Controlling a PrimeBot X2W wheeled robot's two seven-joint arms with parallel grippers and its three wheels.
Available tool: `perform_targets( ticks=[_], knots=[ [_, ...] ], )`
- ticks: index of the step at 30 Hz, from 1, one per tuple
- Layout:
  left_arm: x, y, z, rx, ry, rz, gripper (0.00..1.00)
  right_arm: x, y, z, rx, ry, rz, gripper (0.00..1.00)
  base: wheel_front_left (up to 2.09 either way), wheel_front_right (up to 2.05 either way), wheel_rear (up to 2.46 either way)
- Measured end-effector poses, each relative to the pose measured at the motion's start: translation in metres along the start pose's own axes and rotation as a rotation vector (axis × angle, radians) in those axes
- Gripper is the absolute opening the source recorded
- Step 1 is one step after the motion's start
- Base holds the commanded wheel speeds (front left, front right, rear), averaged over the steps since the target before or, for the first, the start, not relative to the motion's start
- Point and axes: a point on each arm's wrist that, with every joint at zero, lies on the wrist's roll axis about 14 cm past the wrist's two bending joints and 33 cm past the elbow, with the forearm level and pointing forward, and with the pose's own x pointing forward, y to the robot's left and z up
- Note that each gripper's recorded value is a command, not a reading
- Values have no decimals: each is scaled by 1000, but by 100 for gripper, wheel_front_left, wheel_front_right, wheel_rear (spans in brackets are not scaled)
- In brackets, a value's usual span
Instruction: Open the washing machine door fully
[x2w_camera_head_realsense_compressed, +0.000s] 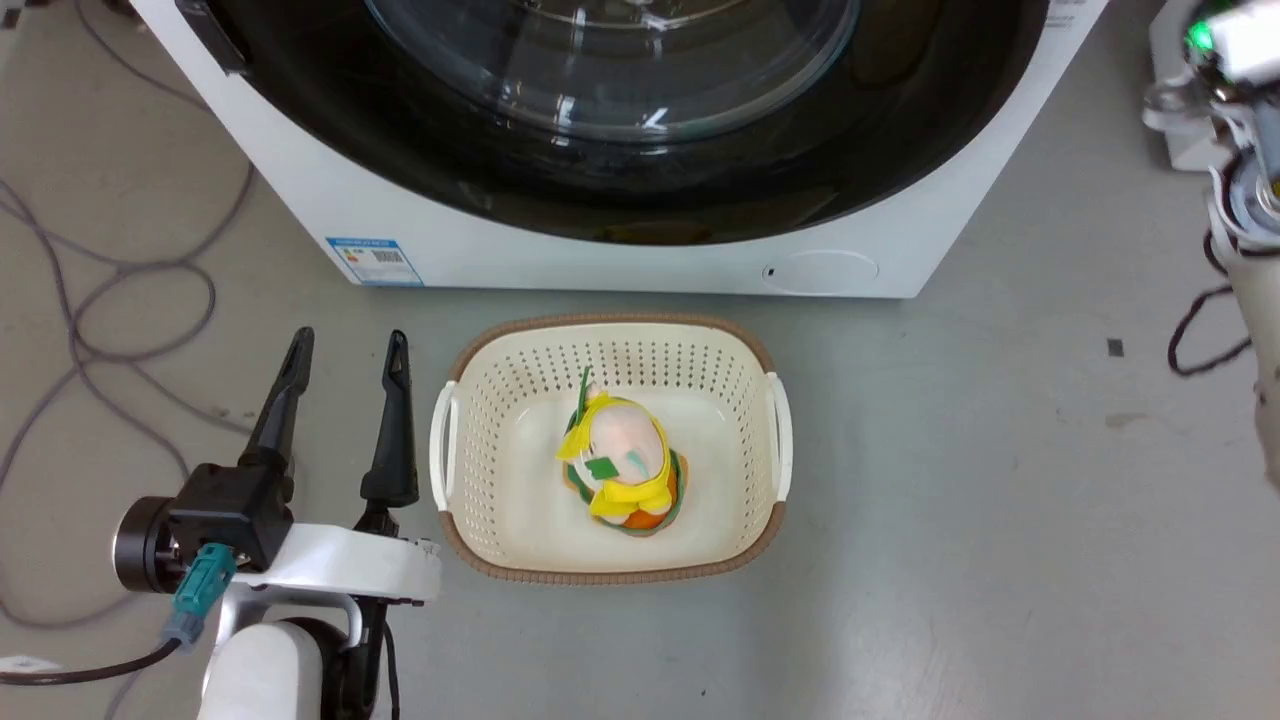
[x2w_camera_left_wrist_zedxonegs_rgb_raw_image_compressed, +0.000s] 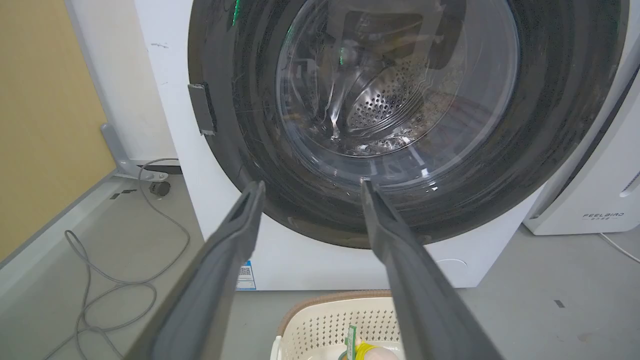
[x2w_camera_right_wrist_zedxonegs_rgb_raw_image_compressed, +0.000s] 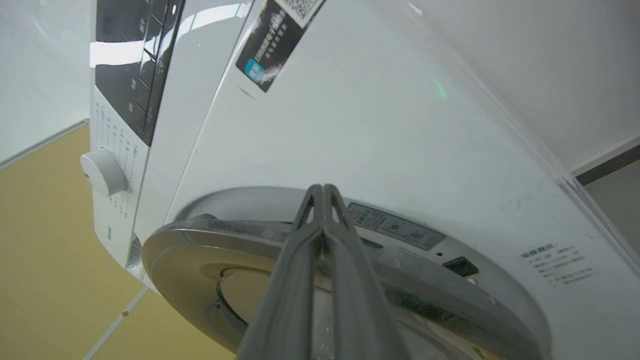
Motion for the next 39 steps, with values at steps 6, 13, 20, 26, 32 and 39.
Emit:
perform_targets(
  ticks=[6,13,20,26,32,39],
  knots=[
    [3,4,-6,-7,5,8,100,24,3,-33,-103,185,-2,0,0,0,0],
    [8,5,-13,-11,8,7,100,42,-8,-50,-155,324,-54,0,0,0,0],
    [13,4,-20,-23,10,0,100,50,-17,-62,-177,496,-102,0,0,0,0],
    [19,-1,-22,-33,-2,-16,100,42,-30,-72,-168,637,-150,0,0,0,0],
    [20,-3,-22,-43,-10,-28,100,32,-32,-79,-108,752,-169,0,0,0,0],
    [21,-2,-18,-43,-29,-23,100,21,-29,-78,-17,848,-168,0,0,0,0]
  ],
)
